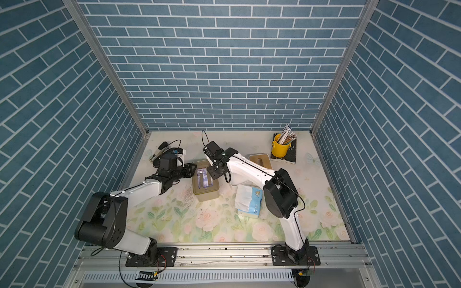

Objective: Put the tissue paper into the tissue box
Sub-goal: Close the box lid on the tissue box.

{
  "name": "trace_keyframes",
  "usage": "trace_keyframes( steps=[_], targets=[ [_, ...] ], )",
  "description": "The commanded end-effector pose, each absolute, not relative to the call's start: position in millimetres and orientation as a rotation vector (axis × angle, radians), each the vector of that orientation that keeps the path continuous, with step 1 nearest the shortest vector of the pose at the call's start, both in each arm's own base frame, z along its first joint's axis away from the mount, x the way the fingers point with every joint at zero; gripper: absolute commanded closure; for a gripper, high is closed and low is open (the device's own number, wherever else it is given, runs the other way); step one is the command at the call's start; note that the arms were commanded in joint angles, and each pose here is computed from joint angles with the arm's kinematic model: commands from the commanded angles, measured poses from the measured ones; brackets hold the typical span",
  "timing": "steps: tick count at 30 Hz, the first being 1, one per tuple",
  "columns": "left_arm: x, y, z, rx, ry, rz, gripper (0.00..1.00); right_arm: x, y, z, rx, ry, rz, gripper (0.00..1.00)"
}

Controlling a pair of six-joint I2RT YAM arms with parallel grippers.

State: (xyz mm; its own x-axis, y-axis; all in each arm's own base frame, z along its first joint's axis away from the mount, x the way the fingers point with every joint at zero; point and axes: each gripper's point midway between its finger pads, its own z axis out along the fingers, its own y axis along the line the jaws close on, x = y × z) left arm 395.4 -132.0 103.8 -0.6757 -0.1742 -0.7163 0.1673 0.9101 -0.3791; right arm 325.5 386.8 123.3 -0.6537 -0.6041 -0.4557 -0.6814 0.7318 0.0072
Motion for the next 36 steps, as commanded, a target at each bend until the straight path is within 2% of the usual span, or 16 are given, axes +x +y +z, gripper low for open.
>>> trace_keyframes(
  steps=[1,36],
  targets=[
    [355,-118,43,-0.032,2.508,-0.433,0.58,323,379,125,-0.956,2.518,0.240,0.77],
    [356,-122,40,-0.021,2.507,-0.443,0.58,283,369,39,-0.904,2.686,0.223,0.80]
  ],
)
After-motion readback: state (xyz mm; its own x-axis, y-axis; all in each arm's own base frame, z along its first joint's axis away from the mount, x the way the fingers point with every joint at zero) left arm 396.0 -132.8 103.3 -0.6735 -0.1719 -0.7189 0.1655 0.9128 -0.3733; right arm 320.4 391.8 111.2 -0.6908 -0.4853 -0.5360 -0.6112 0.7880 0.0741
